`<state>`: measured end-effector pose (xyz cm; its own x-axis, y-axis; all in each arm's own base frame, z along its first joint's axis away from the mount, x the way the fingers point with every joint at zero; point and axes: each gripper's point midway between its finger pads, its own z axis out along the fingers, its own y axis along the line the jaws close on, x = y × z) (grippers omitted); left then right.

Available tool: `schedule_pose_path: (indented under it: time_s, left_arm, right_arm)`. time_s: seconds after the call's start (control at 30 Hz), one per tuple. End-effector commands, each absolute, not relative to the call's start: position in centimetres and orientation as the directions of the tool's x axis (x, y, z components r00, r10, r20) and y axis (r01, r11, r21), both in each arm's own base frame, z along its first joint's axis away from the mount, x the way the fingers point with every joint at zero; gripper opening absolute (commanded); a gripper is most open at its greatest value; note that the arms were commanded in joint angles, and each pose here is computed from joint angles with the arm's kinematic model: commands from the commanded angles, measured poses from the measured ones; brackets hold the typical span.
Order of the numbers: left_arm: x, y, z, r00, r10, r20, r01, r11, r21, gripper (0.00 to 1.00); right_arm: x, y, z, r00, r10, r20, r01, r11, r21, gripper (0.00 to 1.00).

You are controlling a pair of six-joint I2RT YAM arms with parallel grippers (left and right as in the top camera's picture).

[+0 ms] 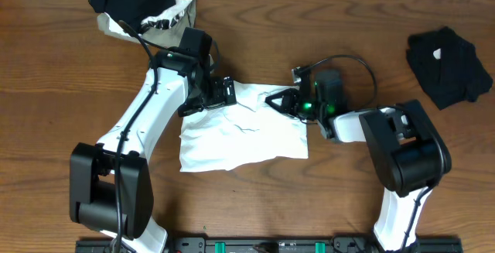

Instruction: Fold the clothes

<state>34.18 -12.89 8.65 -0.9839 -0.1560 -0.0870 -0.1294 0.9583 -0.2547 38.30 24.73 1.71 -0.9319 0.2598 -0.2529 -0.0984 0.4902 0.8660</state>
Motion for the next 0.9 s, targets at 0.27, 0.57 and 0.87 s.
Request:
schedule_pose_path:
  time_s: [0.27,0.57,0.87]
  left_arm:
    - [33.9,-12.5,8.6,-0.985,-0.149,-0.086,-0.124,0.963,-0.239,0.98]
    - [34.5,-10.6,8.5,-0.98,-0.176,-0.095,-0.152,0.964,-0.218,0.98]
    - [34.6,-5.6,8.4,-0.977,-0.201,-0.07,-0.177,0.951,-0.251,0.98]
  right_arm:
    - [41.1,23.1,10.1,-0.879,0.298,-0.371,-0.249,0.376,0.892,0.01]
    - [40.6,17.6,9.2,-0.882,0.365,-0.299,-0.069,0.527,0.847,0.14]
    - [35.9,7.3,3.3,-0.903,0.351,-0.25,0.171,0.824,0.54,0.74]
